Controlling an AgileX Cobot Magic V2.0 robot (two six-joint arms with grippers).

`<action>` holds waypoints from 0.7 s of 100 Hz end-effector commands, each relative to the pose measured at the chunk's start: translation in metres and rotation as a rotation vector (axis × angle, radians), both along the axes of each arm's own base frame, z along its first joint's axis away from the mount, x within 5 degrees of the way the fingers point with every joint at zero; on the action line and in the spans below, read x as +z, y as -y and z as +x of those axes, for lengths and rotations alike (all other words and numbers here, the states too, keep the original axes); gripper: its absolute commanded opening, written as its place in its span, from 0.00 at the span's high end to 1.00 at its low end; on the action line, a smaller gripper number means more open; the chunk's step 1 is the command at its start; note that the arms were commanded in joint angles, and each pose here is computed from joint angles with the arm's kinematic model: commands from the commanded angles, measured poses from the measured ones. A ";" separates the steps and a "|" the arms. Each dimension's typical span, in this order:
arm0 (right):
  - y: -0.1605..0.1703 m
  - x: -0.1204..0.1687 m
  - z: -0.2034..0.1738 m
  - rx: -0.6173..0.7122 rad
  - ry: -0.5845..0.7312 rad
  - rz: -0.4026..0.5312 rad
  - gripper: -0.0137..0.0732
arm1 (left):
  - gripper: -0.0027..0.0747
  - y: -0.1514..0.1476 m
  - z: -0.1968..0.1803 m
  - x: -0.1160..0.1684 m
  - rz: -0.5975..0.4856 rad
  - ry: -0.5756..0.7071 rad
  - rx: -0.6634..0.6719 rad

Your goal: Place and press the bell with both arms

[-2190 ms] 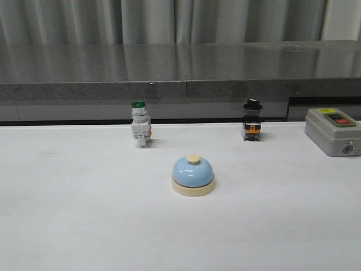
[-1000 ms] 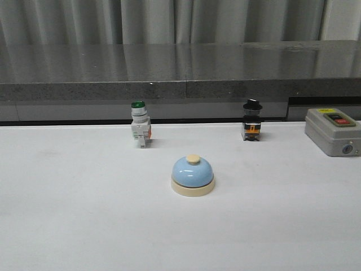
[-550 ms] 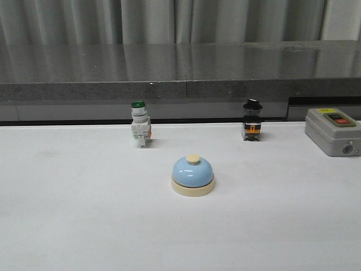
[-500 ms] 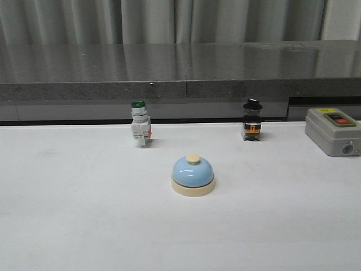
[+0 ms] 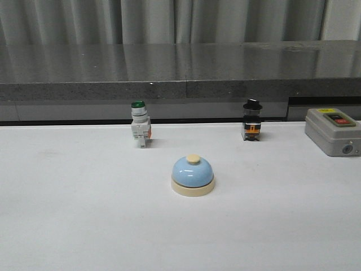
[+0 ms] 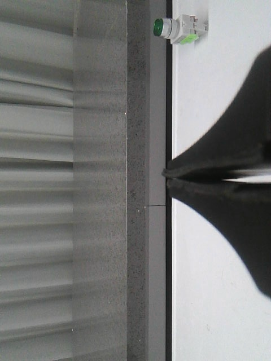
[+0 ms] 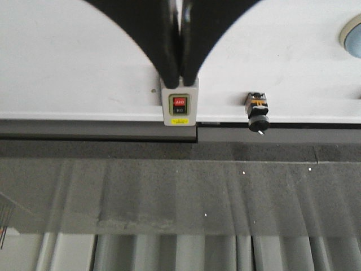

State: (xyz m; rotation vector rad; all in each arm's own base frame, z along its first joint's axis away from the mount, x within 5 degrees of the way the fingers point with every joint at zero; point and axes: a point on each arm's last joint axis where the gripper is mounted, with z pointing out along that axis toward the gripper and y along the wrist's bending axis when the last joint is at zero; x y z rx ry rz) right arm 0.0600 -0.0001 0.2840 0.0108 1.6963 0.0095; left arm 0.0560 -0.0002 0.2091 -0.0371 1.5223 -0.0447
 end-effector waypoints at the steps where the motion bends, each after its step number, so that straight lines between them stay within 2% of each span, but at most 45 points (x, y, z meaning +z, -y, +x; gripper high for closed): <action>1: 0.001 0.022 0.015 -0.007 0.016 -0.018 0.91 | 0.99 0.000 -0.001 -0.006 -0.005 0.065 -0.002; 35: -0.006 0.049 0.080 0.041 -0.201 0.005 0.91 | 0.99 0.000 -0.001 -0.006 -0.005 0.065 -0.002; 47: -0.018 0.057 0.106 0.105 -0.288 -0.008 0.91 | 0.99 0.000 -0.001 -0.006 -0.005 0.065 -0.002; 70: -0.056 0.052 0.159 0.247 -0.510 -0.058 0.91 | 0.99 0.000 -0.001 -0.006 -0.005 0.065 -0.002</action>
